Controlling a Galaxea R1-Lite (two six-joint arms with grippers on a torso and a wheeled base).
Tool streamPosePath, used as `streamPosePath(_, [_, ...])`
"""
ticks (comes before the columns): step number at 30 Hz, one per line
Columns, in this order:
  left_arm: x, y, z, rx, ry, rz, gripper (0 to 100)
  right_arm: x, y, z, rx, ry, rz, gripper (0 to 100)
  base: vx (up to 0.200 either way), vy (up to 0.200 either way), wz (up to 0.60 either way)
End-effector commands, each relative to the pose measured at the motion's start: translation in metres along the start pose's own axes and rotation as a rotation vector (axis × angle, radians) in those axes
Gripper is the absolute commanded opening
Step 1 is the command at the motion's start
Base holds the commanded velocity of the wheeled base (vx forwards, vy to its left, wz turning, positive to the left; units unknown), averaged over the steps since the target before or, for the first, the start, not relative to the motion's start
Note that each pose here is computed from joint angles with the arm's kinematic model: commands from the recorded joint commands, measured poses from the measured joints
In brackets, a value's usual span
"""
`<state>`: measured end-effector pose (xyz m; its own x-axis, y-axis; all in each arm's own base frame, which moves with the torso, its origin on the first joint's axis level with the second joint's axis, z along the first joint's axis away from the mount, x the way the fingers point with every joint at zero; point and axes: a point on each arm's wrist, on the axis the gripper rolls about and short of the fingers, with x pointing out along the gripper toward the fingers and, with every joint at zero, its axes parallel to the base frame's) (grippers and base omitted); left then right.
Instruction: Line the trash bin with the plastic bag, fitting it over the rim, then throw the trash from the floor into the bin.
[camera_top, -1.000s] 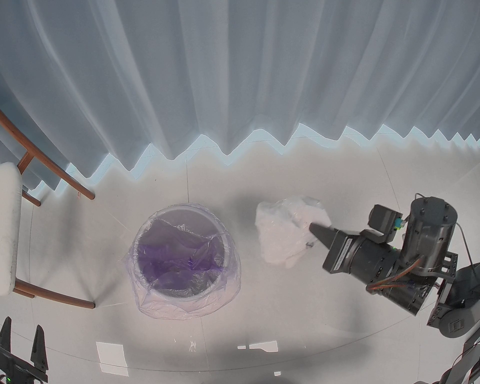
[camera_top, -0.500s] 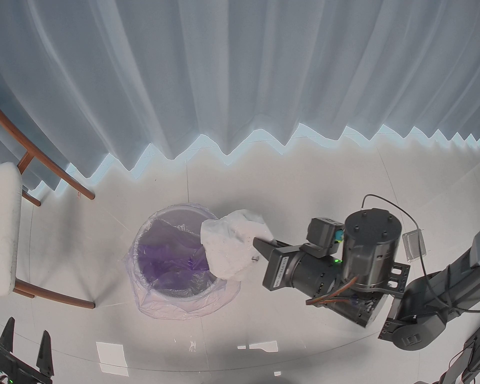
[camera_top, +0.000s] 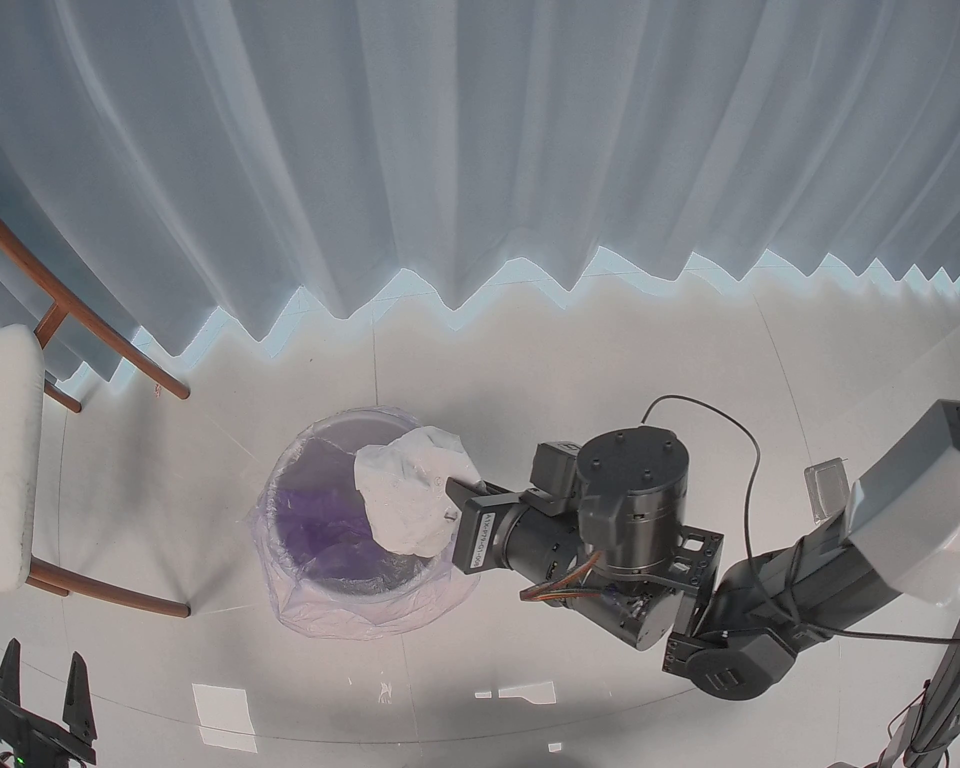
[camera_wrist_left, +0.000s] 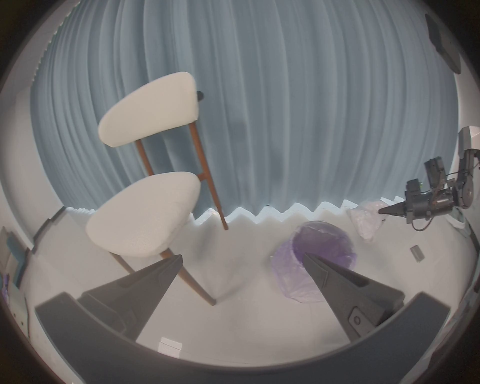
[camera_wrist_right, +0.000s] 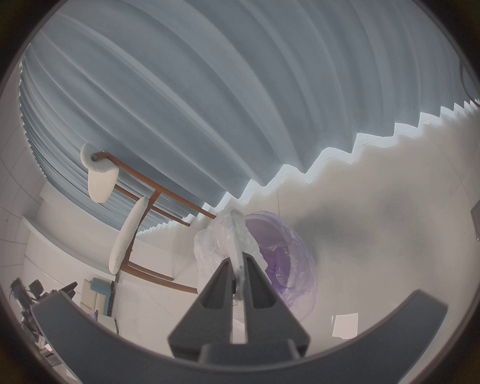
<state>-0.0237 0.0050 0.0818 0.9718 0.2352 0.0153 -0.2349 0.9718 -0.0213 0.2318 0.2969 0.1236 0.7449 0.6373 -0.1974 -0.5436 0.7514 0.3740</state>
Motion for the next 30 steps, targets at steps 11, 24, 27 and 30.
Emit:
streamPosePath(11, [-0.002, -0.005, -0.003, 0.08, 0.006, -0.241, 100, 0.059, 0.043, -0.014, -0.018, -0.066, 0.109, 0, 0.0, 0.0, 0.0])
streamPosePath(24, [-0.002, -0.004, -0.003, 0.063, 0.01, -0.219, 100, 0.11, 0.042, -0.035, -0.174, -0.225, 0.141, 0, 0.0, 0.0, 0.0])
streamPosePath(27, [-0.002, -0.004, -0.003, 0.062, 0.011, -0.218, 100, 0.118, 0.039, -0.041, -0.173, -0.229, 0.139, 0, 0.0, 0.0, 0.0])
streamPosePath(30, [-0.002, -0.004, -0.003, 0.062, 0.011, -0.218, 100, 0.124, 0.035, -0.044, -0.171, -0.239, 0.133, 0, 0.0, 0.0, 0.0])
